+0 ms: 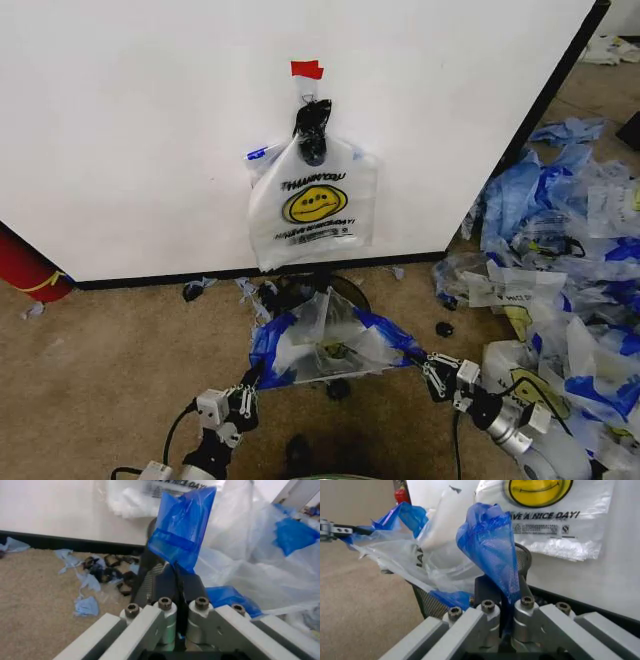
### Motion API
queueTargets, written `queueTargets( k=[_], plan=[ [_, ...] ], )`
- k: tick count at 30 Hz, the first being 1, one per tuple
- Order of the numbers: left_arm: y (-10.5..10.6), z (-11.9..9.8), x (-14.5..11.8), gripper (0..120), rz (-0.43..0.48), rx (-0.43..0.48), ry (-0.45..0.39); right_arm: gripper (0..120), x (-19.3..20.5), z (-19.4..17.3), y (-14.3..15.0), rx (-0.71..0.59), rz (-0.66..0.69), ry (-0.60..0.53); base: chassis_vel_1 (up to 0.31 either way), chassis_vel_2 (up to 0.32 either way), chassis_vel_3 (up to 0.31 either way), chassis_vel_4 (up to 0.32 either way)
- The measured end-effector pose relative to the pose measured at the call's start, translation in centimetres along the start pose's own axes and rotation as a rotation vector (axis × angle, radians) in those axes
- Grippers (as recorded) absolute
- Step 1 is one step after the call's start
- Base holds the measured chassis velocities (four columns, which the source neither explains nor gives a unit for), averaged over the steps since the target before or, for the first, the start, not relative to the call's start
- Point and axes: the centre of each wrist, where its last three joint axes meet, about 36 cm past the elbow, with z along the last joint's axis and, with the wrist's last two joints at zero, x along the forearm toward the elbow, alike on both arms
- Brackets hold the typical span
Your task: Pick up the garbage bag from the wall and place it over the trash bin.
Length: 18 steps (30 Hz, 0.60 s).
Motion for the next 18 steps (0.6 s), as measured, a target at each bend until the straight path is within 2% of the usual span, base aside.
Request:
queueTargets(
  k=[6,18],
  plan=[
    [1.4,0.6,-0.2,0,-0.023,-0.027,0.020,0,-0.4,0.2,0.1,0.000,-0.005,0.003,0.000,0.000,0.000,0.000],
    [1.9,2.2,-0.1,0,-0.033,-0.032,0.052,0,0.0,1.1,0.0,-0.001,0.006,0.023,0.000,0.000,0.000,0.000]
  ],
)
